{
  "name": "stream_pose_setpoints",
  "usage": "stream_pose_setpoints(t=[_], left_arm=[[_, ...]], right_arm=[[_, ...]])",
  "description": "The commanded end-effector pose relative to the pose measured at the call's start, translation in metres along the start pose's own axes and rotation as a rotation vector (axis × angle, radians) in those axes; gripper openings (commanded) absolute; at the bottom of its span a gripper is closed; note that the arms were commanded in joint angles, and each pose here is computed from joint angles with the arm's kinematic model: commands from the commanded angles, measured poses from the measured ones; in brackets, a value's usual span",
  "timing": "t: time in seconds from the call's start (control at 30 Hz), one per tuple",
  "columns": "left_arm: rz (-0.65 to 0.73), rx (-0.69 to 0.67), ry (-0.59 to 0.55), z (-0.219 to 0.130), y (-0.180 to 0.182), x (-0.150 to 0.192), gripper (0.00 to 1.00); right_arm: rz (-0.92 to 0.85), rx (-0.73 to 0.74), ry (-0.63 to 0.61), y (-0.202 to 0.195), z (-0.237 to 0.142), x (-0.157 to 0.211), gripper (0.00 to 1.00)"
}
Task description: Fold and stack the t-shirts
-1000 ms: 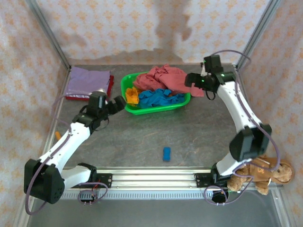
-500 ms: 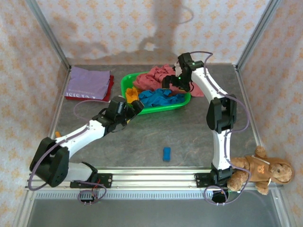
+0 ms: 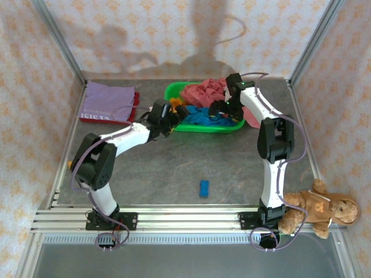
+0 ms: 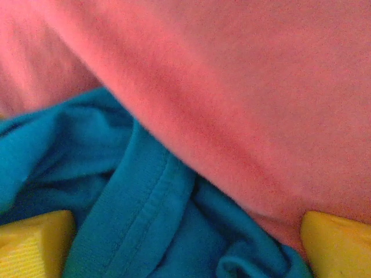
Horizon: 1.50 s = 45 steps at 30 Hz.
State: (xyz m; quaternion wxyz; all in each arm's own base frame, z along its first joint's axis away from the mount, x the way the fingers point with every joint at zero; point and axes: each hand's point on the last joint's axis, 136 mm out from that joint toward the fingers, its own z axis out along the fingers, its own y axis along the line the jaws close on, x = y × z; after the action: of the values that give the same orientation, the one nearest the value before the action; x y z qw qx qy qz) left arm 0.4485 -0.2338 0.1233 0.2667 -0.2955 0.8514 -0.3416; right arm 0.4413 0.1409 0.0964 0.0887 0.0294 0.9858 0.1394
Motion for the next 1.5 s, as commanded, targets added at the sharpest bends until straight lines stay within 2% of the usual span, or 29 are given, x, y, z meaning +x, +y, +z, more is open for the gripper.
stream_pose_setpoints(t=[0.0,0.07,0.17,0.3,0.47,0.57,0.7,0.87,1.03,1.2,1.33,1.47], left_arm=[[0.040,0.079,0.005,0.012,-0.039,-0.011,0.99],[0.042,0.092,0.025,0.031,-0.051,-0.013,0.99],[0.076,0.121,0.135,0.057,-0.081,-0.002,0.99],[0.123,0.150,0.226,0.082,-0.110,0.023,0.99],[0.144,0.182,0.266,0.086,-0.132,0.032,0.99],[0.174,0.182,0.226,0.072,-0.138,0.021,0.99],[0.205,0.175,0.138,0.036,-0.142,-0.006,0.99],[0.249,0.114,0.059,-0.012,-0.123,-0.031,0.99],[0.291,0.053,0.012,-0.055,-0.096,-0.036,0.99],[0.290,0.011,0.006,-0.079,-0.066,-0.026,0.99],[0.267,-0.011,0.010,-0.088,-0.047,-0.018,0.99],[0.260,-0.022,0.013,-0.097,-0.037,-0.012,0.99]], right_arm=[[0.078,0.065,0.027,-0.020,-0.022,0.034,0.99],[0.108,0.062,0.042,-0.024,-0.027,0.053,0.99],[0.184,0.048,0.049,-0.026,-0.039,0.082,0.99],[0.275,-0.059,0.027,-0.015,-0.054,0.111,0.99],[0.293,-0.051,-0.066,-0.019,-0.084,0.121,0.99],[0.298,-0.026,-0.137,-0.024,-0.100,0.116,0.99],[0.312,0.002,-0.163,-0.025,-0.106,0.105,0.99],[0.306,0.133,-0.184,-0.039,-0.100,0.078,0.99],[0.362,0.144,-0.217,-0.037,-0.074,0.037,0.99],[0.664,0.342,-0.248,-0.070,-0.039,0.005,0.99],[0.911,0.438,-0.268,-0.090,-0.015,-0.004,0.99],[1.119,0.527,-0.325,-0.127,-0.003,-0.007,0.99]])
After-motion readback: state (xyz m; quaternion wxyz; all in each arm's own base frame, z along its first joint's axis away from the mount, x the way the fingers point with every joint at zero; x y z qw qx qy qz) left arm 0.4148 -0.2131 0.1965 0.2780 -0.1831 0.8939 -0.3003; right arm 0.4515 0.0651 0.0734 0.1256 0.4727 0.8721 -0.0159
